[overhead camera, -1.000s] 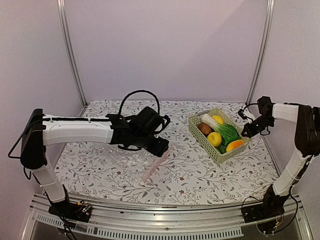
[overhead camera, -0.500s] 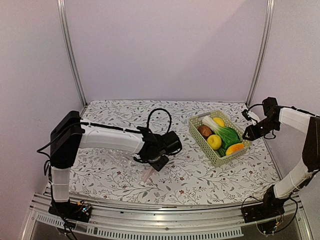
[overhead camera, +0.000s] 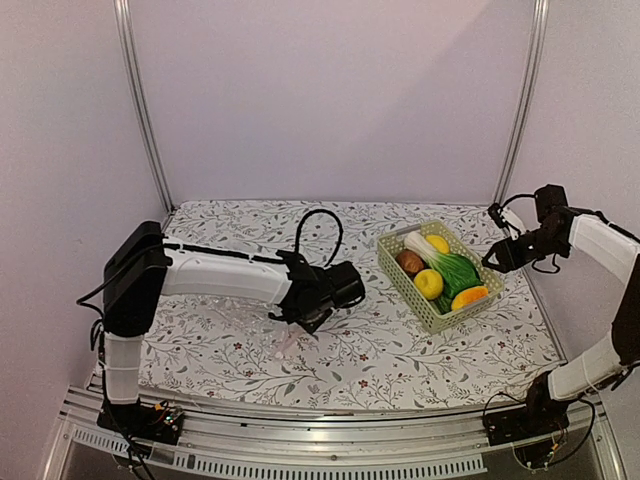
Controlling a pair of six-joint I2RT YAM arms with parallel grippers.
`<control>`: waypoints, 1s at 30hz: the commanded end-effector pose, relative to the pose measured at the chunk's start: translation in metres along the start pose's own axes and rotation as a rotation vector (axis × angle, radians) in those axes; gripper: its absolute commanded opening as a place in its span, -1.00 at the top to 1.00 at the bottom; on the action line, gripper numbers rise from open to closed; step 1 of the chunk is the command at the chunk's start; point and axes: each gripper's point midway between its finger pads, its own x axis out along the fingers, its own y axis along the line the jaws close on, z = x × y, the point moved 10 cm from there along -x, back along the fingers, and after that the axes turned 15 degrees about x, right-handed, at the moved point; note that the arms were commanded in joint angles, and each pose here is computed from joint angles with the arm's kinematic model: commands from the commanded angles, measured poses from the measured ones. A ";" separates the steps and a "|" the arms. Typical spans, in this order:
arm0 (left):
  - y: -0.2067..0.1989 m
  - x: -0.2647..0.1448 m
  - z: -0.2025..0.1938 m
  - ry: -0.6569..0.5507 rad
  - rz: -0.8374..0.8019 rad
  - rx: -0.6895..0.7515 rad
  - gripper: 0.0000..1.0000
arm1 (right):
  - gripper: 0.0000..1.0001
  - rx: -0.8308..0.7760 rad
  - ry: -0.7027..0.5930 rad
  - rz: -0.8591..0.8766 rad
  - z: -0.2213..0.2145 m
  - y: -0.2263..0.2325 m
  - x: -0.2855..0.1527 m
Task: Place the food in the zip-top bag and seal the zipper
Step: Adjust the bin at the center of the board, then pick up the zipper food storage bag at the center of the board, then pick up the fake vegetable from the bin.
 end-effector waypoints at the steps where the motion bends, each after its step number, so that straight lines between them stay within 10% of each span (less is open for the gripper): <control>1: 0.044 -0.030 0.017 -0.115 0.012 -0.088 1.00 | -0.13 -0.060 -0.069 0.111 0.014 0.021 -0.017; 12: 0.121 -0.058 0.035 -0.381 -0.124 -0.188 1.00 | -0.12 -0.158 -0.022 0.119 0.043 0.044 0.010; 30: 0.139 -0.060 0.031 -0.469 -0.147 -0.221 1.00 | -0.38 -0.153 0.202 -0.038 0.033 0.016 0.084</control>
